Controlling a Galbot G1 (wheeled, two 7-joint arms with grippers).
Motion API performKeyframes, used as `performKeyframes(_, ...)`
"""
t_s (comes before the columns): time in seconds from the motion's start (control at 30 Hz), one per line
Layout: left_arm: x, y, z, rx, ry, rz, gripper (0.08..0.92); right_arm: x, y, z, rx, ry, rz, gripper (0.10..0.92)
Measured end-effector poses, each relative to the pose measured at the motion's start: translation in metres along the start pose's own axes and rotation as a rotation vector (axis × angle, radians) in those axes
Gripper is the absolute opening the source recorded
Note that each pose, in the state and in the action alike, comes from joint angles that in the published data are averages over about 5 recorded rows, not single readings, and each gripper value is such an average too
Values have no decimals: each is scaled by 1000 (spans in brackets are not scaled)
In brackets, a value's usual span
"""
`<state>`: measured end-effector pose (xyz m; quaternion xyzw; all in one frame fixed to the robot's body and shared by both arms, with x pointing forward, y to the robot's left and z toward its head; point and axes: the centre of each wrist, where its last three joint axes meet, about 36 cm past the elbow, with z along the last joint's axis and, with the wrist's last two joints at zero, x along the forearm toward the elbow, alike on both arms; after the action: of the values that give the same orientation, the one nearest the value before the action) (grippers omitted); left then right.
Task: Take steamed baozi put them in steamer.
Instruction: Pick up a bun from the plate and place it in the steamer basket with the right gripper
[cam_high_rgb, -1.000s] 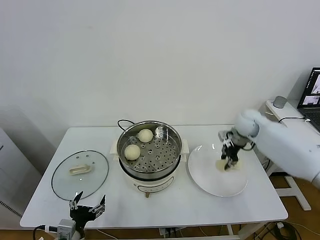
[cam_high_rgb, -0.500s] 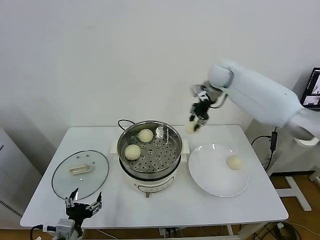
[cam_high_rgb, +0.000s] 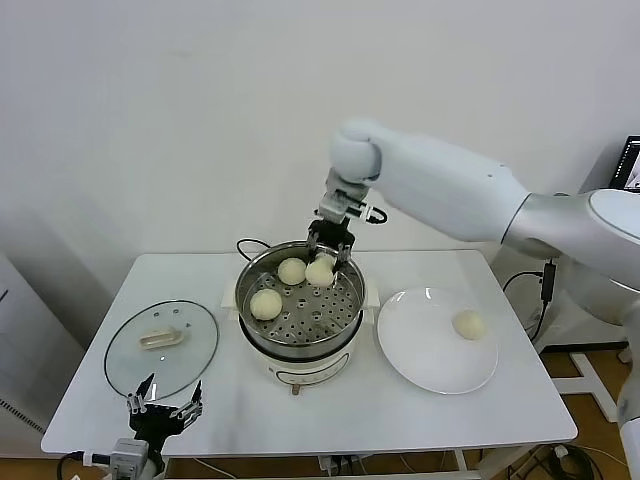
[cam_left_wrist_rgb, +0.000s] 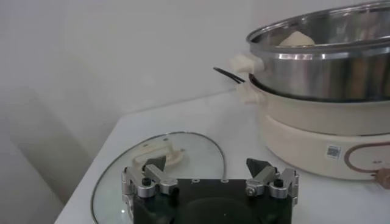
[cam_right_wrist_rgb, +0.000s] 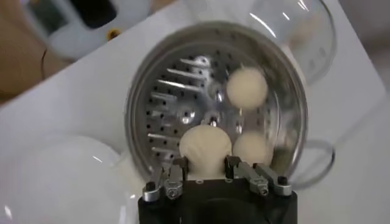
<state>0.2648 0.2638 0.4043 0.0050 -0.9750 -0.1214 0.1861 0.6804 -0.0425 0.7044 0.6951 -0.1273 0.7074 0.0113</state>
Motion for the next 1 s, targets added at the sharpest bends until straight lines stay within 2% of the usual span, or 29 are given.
performKeyframes(0.13, 0, -1, -1, 3, -3, 3, 823, -20, -10, -14, 125, -7, -39, 583)
performKeyframes(0.47, -3, -4, 1, 10, 0, 5, 823, -60, -30, -38, 309, -31, -82, 585)
performKeyframes(0.9, -6, -5, 3, 12, 5, 7, 823, -99, -35, -54, 392, -68, -105, 585)
performKeyframes(1.0, -6, -6, 3, 12, 5, 8, 823, -102, -34, -56, 395, -72, -103, 612)
